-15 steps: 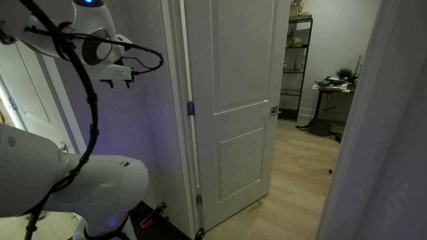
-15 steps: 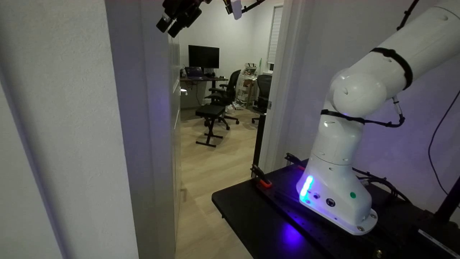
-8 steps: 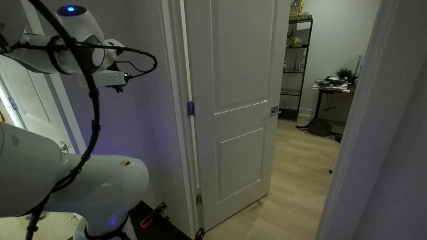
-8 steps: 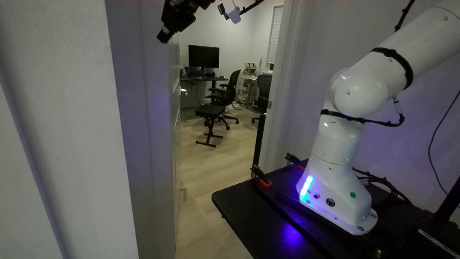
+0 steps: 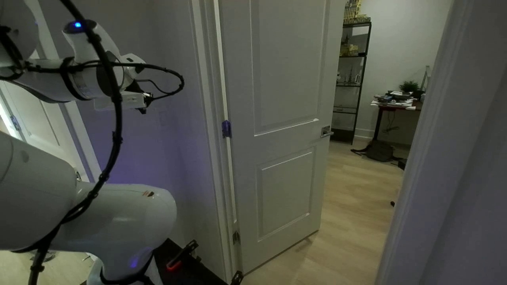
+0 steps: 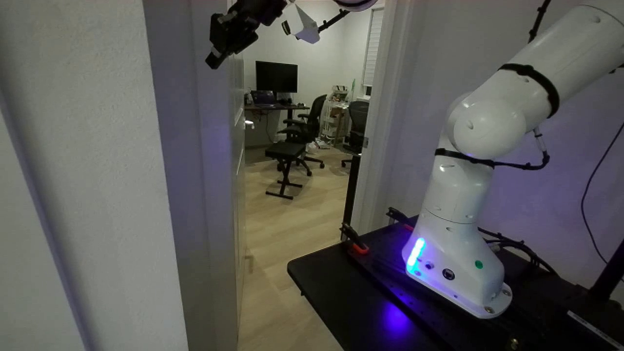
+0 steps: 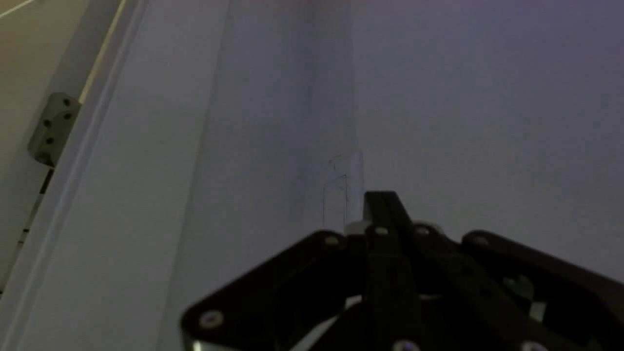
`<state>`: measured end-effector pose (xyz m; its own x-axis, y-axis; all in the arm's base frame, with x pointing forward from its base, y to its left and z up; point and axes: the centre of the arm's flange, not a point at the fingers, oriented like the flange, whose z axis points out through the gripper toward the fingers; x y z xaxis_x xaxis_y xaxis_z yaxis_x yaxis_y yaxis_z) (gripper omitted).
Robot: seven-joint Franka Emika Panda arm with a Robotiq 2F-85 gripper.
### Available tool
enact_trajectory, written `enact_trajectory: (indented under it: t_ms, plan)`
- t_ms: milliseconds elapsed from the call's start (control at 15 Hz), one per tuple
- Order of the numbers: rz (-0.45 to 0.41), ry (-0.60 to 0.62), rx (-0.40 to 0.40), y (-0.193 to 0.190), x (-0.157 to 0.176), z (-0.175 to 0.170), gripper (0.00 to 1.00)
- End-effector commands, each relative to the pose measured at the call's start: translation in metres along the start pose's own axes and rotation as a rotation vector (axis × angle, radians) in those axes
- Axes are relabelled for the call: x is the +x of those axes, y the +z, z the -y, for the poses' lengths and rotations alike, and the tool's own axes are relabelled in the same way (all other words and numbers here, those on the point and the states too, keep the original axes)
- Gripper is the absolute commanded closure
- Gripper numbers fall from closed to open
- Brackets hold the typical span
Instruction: Turn the light switch on and off four times
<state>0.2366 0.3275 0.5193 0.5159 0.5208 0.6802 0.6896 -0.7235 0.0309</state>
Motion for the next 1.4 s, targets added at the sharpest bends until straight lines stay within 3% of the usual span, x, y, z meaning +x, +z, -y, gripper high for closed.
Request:
enact_trajectory:
  t_ms: [0, 867, 1333]
  plan:
    - [-0.023, 0.015, -0.031, 0.023, 0.007, -0.002, 1.00]
    - [-0.067, -0.001, -0.077, 0.099, 0.020, -0.028, 1.00]
    - [-0.114, 0.007, -0.076, 0.121, 0.038, -0.032, 1.00]
